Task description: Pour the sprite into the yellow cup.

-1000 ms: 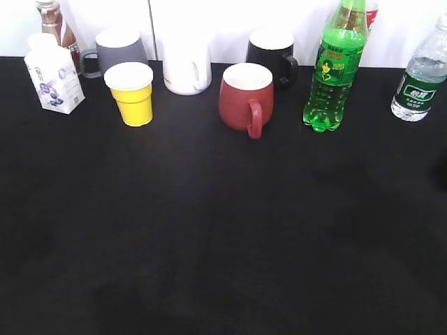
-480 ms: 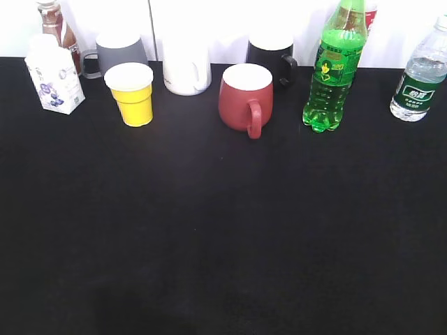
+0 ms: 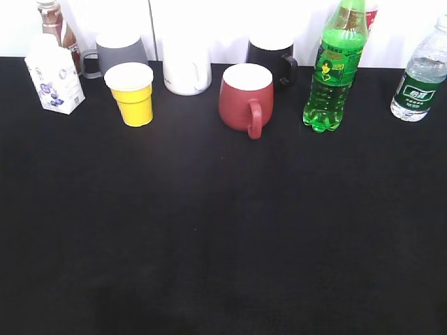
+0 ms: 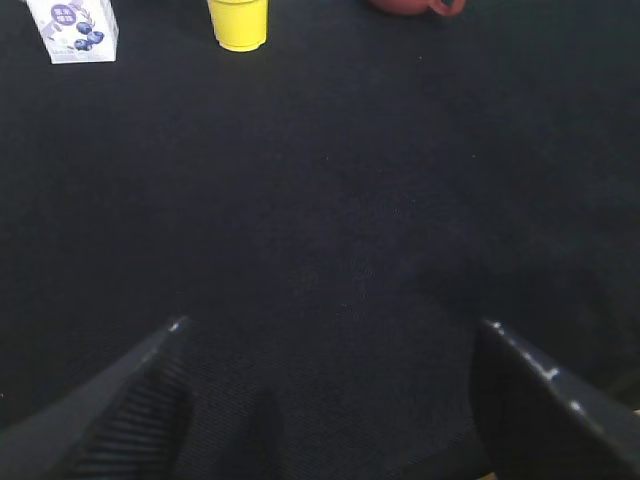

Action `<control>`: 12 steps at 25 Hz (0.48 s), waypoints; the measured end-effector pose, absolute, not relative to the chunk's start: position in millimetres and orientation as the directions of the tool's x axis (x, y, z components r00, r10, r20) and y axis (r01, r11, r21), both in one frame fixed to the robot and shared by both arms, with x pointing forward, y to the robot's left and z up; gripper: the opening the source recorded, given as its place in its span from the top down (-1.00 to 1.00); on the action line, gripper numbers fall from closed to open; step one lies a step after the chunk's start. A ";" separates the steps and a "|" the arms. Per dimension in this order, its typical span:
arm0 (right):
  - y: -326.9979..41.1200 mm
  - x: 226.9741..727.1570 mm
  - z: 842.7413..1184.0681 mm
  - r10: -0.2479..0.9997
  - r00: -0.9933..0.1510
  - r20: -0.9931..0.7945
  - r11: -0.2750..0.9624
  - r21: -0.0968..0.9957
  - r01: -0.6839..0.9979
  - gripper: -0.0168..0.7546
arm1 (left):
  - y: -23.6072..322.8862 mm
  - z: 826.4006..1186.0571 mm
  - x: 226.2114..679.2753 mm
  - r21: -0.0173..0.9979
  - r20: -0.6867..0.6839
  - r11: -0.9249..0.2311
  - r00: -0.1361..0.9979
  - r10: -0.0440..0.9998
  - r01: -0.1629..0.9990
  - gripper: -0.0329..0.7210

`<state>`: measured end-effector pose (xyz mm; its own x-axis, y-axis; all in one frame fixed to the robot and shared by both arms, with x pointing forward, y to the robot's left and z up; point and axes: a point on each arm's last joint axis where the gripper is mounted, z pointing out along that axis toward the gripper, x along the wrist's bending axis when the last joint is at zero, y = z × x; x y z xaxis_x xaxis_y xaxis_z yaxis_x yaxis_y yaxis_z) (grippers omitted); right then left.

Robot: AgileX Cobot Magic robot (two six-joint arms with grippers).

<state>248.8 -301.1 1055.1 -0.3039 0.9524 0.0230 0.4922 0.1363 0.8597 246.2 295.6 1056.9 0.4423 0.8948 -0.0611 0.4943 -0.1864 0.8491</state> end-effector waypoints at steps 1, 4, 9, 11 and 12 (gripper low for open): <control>-299.4 248.2 1055.0 0.948 -0.314 0.043 0.126 0.859 0.497 -0.56 | 295.6 1056.9 246.2 0.849 -0.061 -0.186 0.442 0.895 0.494 -0.82; -297.6 247.5 1055.0 0.943 -0.326 0.064 0.116 0.857 0.502 -0.56 | 295.6 1056.9 246.2 0.849 -0.061 -0.186 0.442 0.895 0.494 -0.76; -297.4 247.4 1055.0 0.943 -0.327 0.065 0.115 0.857 0.503 -0.56 | 295.6 1056.9 246.2 0.849 -0.061 -0.186 0.442 0.895 0.494 -0.51; -297.4 247.4 1055.0 0.943 -0.328 0.064 0.116 0.857 0.502 -0.56 | 295.6 1056.9 246.2 0.849 -0.061 -0.186 0.442 0.895 0.494 -0.38; -297.4 247.4 1055.0 0.943 -0.328 0.064 0.116 0.857 0.502 -0.56 | 295.6 1056.9 246.2 0.849 -0.061 -0.186 0.442 0.895 0.494 -0.34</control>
<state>247.4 -297.4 1055.0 -0.3278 0.9425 0.0643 0.5021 0.1162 0.8569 246.2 295.6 1056.9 0.4423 0.8948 -0.0611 0.4943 -0.1864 0.8491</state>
